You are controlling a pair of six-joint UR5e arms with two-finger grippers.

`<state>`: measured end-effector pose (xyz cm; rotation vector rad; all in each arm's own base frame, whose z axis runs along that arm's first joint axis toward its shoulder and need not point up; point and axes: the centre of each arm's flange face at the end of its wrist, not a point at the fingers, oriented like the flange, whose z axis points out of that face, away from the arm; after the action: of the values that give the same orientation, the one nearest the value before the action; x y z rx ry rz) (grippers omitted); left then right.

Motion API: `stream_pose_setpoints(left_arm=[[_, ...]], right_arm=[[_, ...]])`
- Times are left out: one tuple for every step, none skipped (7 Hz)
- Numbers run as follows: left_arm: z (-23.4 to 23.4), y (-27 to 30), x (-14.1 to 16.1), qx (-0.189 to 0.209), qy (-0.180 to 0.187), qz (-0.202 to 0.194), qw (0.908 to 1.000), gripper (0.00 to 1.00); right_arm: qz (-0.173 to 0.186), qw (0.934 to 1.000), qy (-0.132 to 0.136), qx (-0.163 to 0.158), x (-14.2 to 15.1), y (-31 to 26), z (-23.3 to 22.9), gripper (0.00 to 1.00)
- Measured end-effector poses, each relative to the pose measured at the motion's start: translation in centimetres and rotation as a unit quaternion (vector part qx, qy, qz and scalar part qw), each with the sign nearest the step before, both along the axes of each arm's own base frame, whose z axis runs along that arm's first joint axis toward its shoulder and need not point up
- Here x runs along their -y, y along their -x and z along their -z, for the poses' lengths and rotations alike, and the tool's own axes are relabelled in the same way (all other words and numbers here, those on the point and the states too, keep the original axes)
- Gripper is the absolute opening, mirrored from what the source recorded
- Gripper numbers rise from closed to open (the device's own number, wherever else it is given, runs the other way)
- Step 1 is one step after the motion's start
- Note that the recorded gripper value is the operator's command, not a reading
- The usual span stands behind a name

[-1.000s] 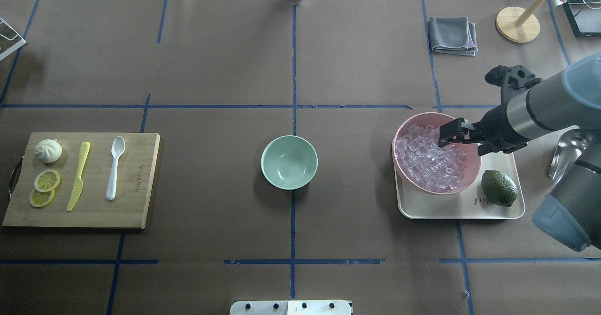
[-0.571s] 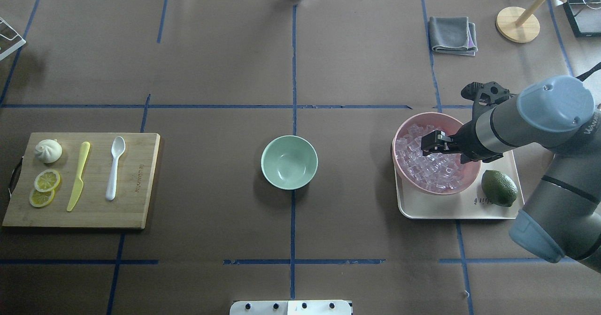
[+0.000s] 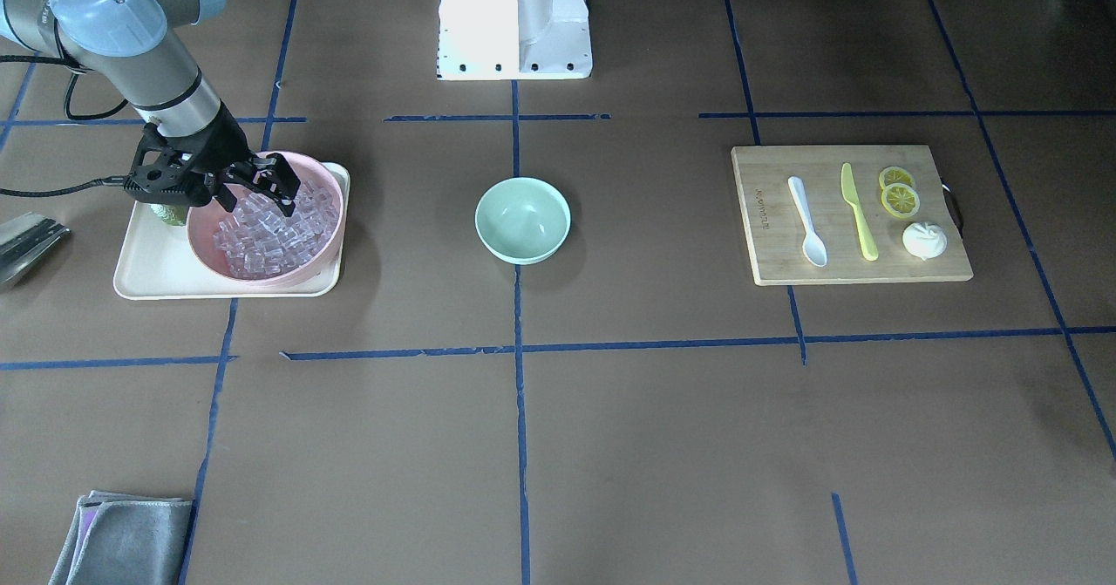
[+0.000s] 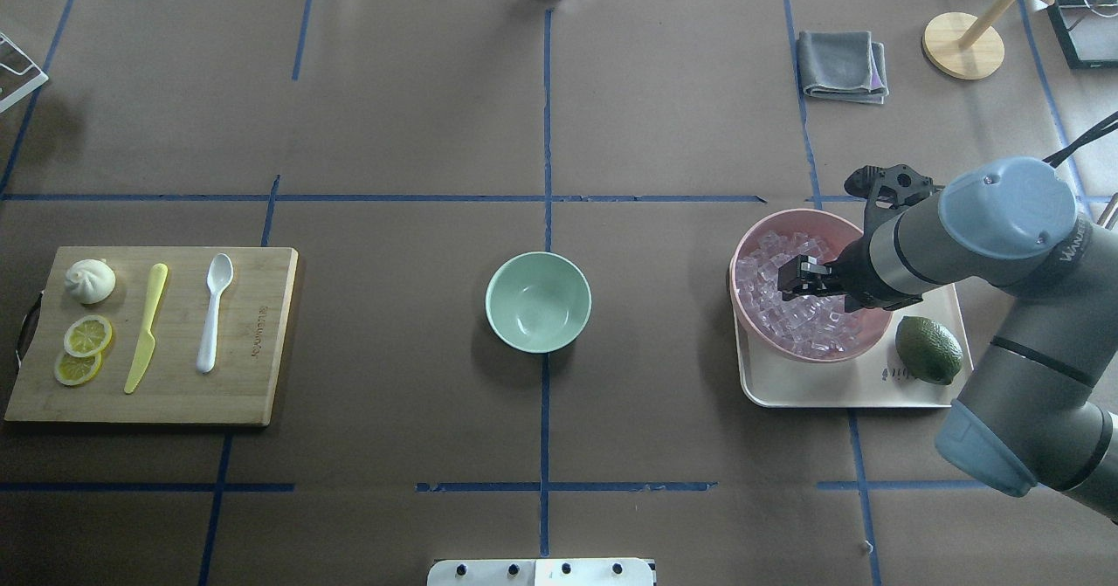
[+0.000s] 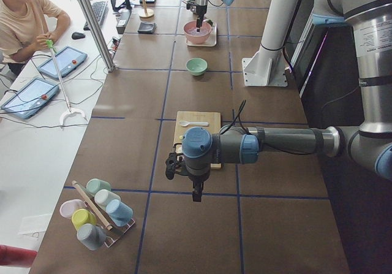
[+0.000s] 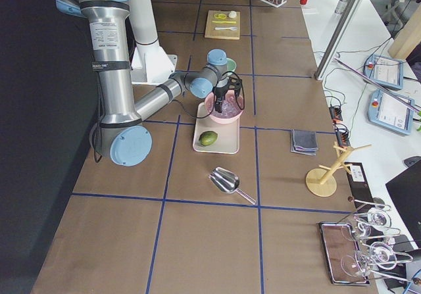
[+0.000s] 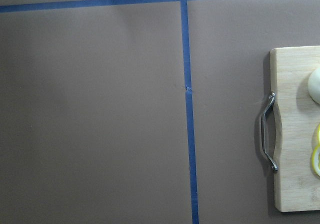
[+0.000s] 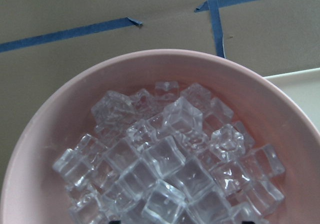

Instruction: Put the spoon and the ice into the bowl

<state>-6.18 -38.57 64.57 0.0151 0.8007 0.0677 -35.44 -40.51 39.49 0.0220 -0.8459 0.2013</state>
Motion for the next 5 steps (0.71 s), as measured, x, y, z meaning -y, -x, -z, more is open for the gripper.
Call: stream_pose_setpoints(left_arm=[[0.11, 0.00, 0.01, 0.000, -0.001, 0.000, 1.0000, 1.00], [0.25, 0.02, 0.03, 0.000, -0.003, 0.000, 1.0000, 1.00], [0.36, 0.04, 0.04, 0.000, -0.004, 0.001, 1.0000, 1.00], [0.42, 0.05, -0.02, 0.000, -0.004, 0.001, 1.0000, 1.00], [0.49, 0.06, -0.14, 0.000, -0.005, 0.001, 1.0000, 1.00]], right_arm=[[0.001, 1.0000, -0.001, 0.000, -0.06, 0.20, 0.10, 0.74], [-0.001, 1.0000, -0.004, 0.000, 0.10, 0.38, 0.30, 0.72], [-0.005, 1.0000, -0.008, -0.002, 0.39, 0.60, 0.43, 0.67], [-0.008, 0.9999, -0.010, -0.004, 0.61, 0.76, 0.46, 0.65], [-0.011, 0.9999, -0.011, -0.005, 0.72, 0.83, 0.47, 0.64]])
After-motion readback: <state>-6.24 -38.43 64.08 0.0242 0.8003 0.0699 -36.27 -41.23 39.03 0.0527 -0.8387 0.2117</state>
